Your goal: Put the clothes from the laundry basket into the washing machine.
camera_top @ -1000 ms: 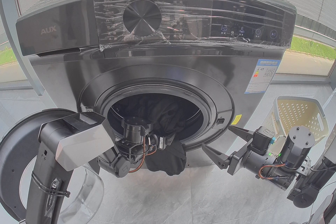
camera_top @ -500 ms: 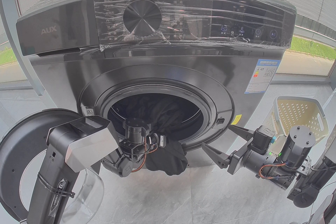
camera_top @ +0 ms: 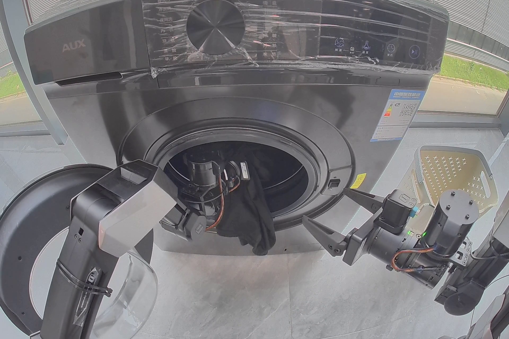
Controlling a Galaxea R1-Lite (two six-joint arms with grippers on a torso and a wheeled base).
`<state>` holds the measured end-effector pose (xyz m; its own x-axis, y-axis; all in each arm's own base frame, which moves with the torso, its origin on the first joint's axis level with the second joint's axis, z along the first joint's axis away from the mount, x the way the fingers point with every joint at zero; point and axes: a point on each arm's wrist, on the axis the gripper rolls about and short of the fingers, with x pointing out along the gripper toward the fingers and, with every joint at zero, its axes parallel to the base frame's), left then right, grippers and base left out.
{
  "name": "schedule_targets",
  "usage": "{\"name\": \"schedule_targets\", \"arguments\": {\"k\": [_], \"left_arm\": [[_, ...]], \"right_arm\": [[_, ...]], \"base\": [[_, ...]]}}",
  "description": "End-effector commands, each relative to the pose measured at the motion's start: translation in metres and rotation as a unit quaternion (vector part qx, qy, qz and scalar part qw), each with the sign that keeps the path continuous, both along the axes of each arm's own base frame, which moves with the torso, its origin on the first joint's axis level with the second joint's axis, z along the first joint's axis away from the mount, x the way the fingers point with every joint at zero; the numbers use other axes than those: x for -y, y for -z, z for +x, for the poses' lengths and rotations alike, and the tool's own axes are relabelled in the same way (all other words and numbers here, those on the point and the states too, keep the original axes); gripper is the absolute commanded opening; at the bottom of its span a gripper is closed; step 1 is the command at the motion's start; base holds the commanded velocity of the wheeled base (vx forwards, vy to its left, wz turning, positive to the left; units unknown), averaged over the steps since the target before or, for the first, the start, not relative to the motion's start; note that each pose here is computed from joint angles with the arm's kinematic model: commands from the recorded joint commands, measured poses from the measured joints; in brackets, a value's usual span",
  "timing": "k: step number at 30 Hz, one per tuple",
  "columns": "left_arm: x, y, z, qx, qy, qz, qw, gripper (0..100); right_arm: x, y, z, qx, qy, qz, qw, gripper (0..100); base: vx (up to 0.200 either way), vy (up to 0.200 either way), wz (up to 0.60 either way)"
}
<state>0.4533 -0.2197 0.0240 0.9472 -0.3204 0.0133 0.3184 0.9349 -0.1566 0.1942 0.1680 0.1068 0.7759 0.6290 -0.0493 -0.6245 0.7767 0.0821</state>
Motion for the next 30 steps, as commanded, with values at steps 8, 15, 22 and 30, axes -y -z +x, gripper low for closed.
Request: {"name": "schedule_targets", "arguments": {"k": [8,15,22,30], "left_arm": [[-0.006,-0.024,0.020,0.049,-0.028,-0.024,0.9981,0],[-0.004,-0.018,0.014,0.035,-0.023,-0.018,0.9989,100],[-0.001,0.002,-0.029,-0.055,0.023,0.028,0.9978,100],[0.004,0.030,-0.052,-0.101,0.064,0.074,0.9901,100]], "right_arm": [[0.001,-0.001,-0.001,0.002,0.000,0.002,1.0000,100],[0.001,-0.001,-0.001,0.001,0.000,0.001,1.0000,100],[0.001,0.000,-0.001,-0.001,-0.001,0.000,1.0000,100],[0.001,-0.001,-0.002,0.000,-0.001,0.000,1.0000,100]], "base": [[0.000,0.000,0.00],[0.000,0.000,0.00],[0.000,0.000,0.00],[0.000,0.000,0.00]]}}
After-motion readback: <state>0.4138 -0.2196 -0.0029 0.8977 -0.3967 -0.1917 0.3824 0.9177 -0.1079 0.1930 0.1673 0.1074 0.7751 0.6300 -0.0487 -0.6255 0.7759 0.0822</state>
